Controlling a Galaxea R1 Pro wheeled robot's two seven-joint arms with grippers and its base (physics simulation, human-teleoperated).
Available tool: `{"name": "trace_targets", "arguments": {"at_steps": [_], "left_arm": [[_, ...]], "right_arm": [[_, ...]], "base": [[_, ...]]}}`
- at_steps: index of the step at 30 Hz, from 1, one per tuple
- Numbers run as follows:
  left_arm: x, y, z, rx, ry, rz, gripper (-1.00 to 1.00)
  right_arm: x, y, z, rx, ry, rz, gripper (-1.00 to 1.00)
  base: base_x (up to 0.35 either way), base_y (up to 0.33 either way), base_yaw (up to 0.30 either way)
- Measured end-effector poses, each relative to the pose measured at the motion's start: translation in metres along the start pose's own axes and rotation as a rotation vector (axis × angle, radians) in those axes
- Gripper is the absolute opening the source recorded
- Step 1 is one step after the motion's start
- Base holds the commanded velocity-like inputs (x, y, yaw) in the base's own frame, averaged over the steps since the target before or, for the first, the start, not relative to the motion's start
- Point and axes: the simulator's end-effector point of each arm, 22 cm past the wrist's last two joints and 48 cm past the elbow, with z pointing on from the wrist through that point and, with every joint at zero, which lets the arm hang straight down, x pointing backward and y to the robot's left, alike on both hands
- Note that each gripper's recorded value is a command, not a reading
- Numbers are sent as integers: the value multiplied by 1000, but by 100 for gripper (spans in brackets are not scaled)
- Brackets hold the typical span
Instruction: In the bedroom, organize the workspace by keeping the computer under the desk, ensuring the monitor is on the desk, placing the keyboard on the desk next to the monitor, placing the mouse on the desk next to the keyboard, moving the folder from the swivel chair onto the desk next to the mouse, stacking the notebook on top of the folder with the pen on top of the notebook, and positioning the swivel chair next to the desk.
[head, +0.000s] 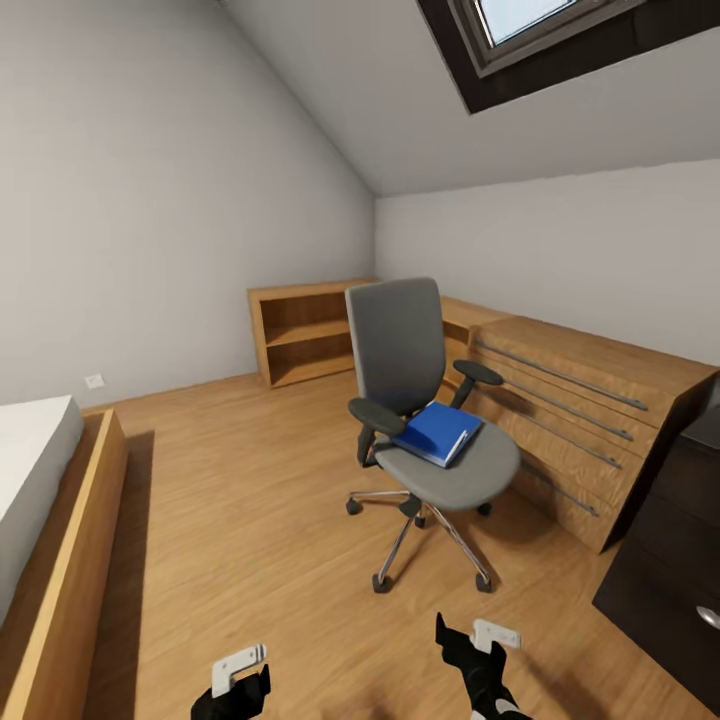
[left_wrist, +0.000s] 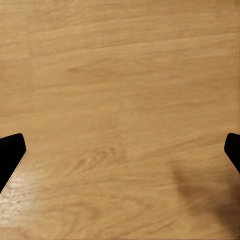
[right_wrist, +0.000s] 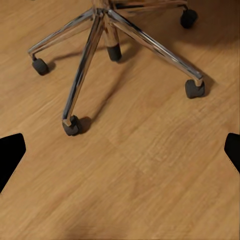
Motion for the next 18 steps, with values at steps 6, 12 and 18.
{"name": "trace_targets", "arguments": {"at_steps": [6,12,18], "left_arm": [[-2,2,-8,-6,4,62,100],[-12,1,-15,-7,5,65,100],[-5,3,-24,-17,42,74,100]], "right_arm": [[-13,4,-5,-3,-7,-1,100],[-25,6,-10,-1,-8,0,100],[-36,10,-14,-2,-7,1,100]], "base": [[0,0,-166],[0,0,-295],[0,0,-299]]}}
